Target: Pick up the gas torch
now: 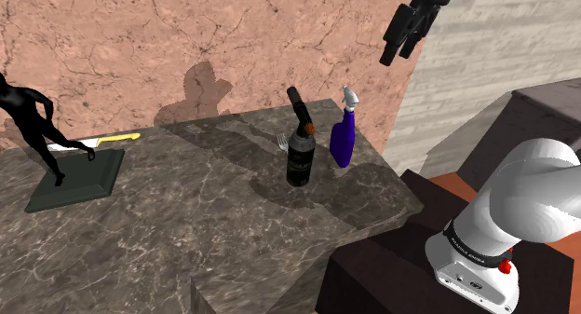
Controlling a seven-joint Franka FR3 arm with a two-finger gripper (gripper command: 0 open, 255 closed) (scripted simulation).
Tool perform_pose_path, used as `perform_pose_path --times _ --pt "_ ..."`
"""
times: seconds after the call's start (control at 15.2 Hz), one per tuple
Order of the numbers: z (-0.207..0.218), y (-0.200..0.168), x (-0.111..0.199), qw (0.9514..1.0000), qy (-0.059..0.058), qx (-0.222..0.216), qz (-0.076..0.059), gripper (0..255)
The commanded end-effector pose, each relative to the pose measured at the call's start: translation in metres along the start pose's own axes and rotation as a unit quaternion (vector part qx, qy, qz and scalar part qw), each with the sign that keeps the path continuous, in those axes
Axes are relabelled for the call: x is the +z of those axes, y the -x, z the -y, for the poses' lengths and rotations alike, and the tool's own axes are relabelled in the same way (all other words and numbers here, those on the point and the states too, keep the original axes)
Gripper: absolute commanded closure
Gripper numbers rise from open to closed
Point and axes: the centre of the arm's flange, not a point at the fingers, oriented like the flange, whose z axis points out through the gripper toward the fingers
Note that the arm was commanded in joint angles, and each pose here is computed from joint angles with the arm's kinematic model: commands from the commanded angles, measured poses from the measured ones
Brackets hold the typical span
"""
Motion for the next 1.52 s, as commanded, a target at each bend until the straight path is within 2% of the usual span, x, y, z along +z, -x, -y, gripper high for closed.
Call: perform_pose_path --times 0.0,0.26,0.53,0.79,1.12,1.45 --pt "0.000 0.000 0.000 1.0000 0.000 0.000 0.000 0" --pt "0.044 -0.026 0.027 0.9980 0.014 0.060 0.014 0" --pt "0.084 -0.057 0.056 0.9921 0.028 0.119 0.028 0" --pt "0.119 -0.091 0.086 0.9823 0.042 0.178 0.042 0" --pt "0.153 -0.134 0.124 0.9664 0.057 0.244 0.058 0" --pt "0.150 -0.130 0.150 0.9664 0.057 0.244 0.058 0"
